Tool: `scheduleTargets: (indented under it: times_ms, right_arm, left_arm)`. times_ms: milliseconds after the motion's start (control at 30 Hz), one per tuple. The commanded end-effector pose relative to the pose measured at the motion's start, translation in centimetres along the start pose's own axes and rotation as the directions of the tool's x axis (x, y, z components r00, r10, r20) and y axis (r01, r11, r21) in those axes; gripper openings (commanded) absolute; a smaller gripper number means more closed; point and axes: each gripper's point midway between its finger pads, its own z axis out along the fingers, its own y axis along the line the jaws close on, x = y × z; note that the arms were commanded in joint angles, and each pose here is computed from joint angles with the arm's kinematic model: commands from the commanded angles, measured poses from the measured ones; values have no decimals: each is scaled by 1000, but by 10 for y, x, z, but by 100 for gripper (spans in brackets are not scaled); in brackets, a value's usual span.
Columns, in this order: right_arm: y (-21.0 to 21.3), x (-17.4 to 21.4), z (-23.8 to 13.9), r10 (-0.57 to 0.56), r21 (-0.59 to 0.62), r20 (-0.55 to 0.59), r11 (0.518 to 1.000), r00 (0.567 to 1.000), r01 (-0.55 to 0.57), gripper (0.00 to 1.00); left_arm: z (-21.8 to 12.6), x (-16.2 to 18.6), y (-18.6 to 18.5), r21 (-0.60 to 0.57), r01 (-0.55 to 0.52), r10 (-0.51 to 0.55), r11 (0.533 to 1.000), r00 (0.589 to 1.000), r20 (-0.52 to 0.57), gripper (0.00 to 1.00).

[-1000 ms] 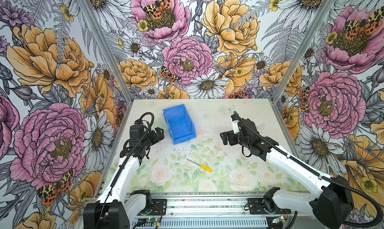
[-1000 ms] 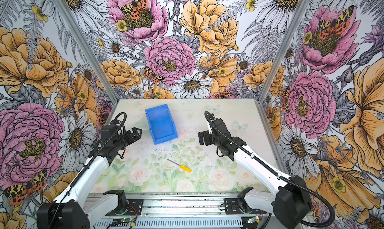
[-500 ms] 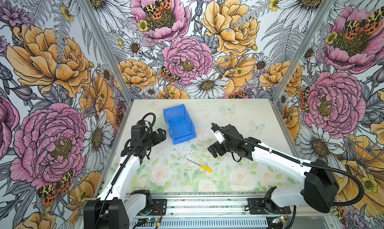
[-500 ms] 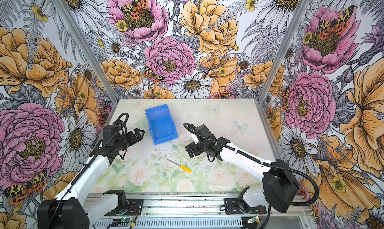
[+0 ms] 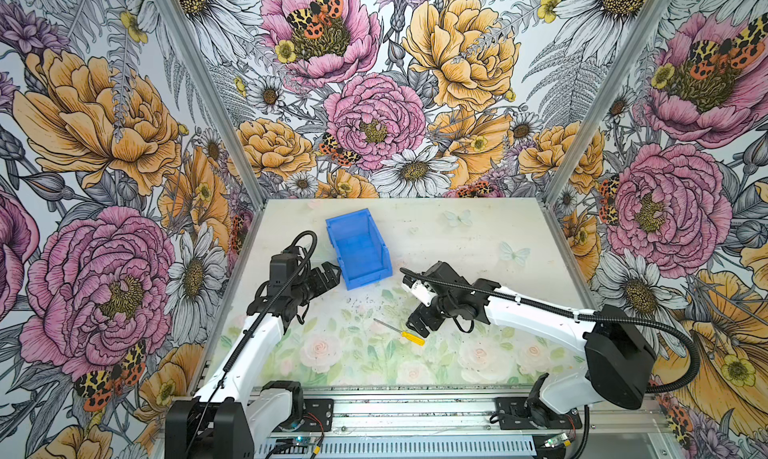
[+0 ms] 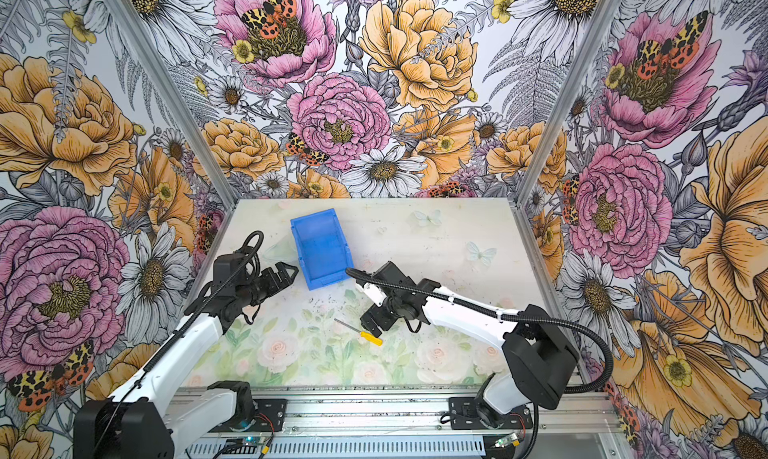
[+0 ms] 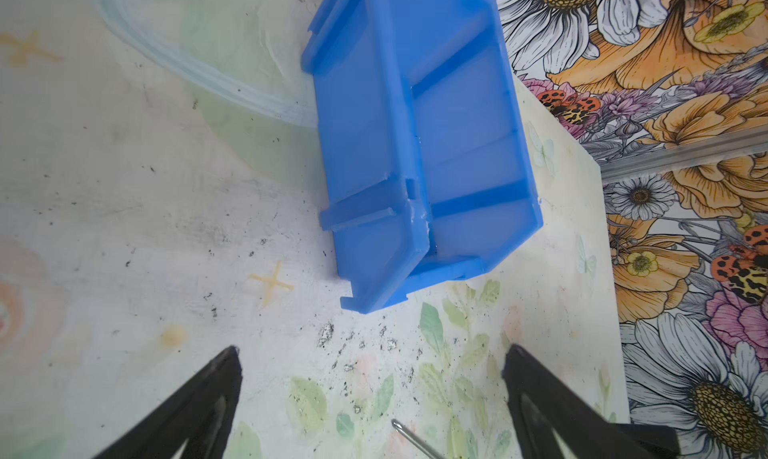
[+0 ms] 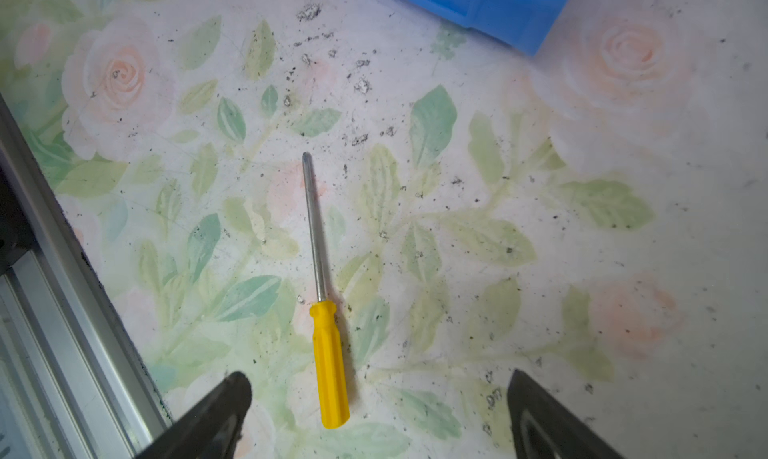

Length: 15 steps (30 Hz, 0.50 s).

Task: Put the screwdriver in the bin
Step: 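Lower the right gripper and close it on the yellow screwdriver handle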

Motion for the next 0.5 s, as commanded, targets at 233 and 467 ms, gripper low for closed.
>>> scheduleTargets:
  times_ms: [233,467]
  right_arm:
    - [18,26,25,-54,-60,-103,997,993,48,93]
    - [18,34,38,-49,-61,-145,997,988,40,90]
  left_arm:
    - [-4,27,4,-22,46,-48,999,995,-84,99]
    - [-7,34,6,-20,74,-75,997,994,-84,99]
